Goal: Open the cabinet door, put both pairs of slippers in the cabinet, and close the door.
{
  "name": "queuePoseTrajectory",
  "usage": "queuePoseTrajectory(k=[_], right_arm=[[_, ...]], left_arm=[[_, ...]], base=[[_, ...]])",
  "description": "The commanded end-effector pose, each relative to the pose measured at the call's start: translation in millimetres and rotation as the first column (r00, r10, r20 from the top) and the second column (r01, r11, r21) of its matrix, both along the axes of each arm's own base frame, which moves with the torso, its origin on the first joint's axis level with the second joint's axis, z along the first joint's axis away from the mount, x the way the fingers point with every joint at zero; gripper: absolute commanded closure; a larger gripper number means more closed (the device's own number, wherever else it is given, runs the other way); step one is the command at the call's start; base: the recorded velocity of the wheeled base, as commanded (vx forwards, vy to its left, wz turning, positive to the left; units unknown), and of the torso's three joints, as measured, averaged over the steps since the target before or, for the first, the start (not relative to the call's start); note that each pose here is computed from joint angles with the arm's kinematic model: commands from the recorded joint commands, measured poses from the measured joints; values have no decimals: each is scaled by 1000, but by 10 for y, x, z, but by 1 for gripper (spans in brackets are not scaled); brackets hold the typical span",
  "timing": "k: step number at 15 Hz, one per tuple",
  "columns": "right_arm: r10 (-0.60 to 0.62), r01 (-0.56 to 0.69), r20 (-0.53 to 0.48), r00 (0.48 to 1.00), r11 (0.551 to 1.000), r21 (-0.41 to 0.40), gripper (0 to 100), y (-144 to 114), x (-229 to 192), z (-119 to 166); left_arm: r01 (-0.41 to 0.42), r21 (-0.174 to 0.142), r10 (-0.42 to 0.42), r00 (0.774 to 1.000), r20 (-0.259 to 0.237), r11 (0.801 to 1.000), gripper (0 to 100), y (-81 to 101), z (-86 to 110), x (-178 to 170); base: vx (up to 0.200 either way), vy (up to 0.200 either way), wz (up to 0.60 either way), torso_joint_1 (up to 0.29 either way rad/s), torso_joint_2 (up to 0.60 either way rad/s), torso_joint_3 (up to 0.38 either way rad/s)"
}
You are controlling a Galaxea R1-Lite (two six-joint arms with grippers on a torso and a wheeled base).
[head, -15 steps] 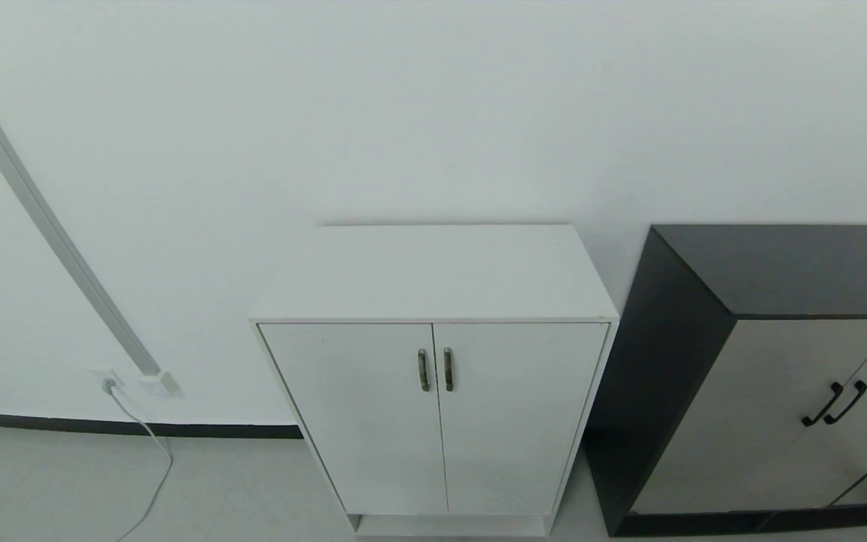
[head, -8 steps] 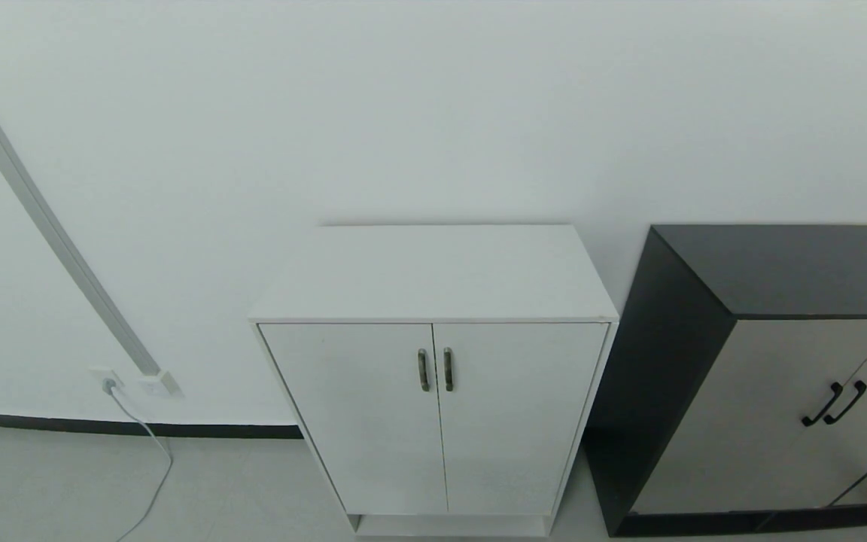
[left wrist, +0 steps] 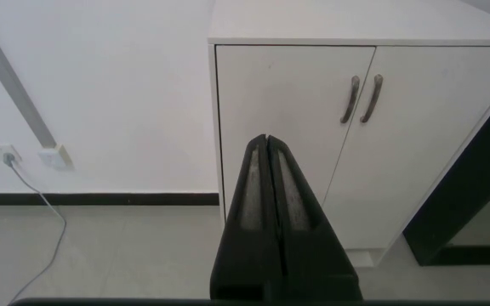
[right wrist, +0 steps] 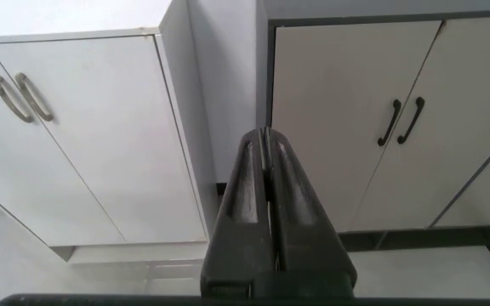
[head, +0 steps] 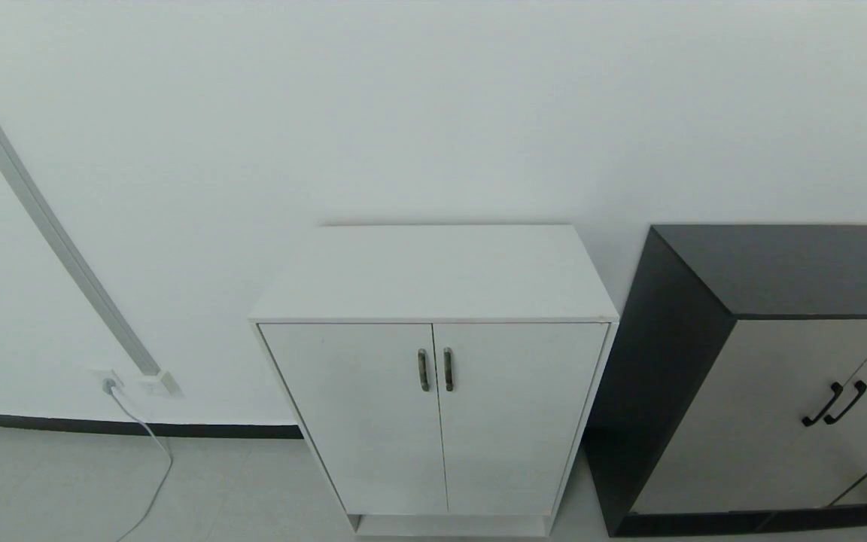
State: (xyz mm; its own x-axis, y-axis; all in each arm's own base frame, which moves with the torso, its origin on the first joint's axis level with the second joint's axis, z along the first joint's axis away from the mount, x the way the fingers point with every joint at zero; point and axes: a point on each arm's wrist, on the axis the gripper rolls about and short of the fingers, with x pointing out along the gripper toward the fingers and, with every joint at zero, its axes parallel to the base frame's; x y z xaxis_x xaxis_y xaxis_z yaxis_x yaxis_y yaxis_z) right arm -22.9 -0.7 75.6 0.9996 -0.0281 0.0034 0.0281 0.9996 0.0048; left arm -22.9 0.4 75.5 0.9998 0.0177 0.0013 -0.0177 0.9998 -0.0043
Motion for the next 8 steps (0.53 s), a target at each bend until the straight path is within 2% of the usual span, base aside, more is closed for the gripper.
queuePoseTrajectory(k=[1,8], right_arm=[[-1,1,-2,1000,1000,0,100,0,1,0],[2,-2,-3,1000,1000,-2,100,0,1,-1]], left_arm=[[-1,0,1,1000,-1,1000,100,0,0,1],[-1,0,1,1000,-1,1000,100,0,0,1]], base=[[0,0,0,0,0,0],[0,0,0,0,0,0]])
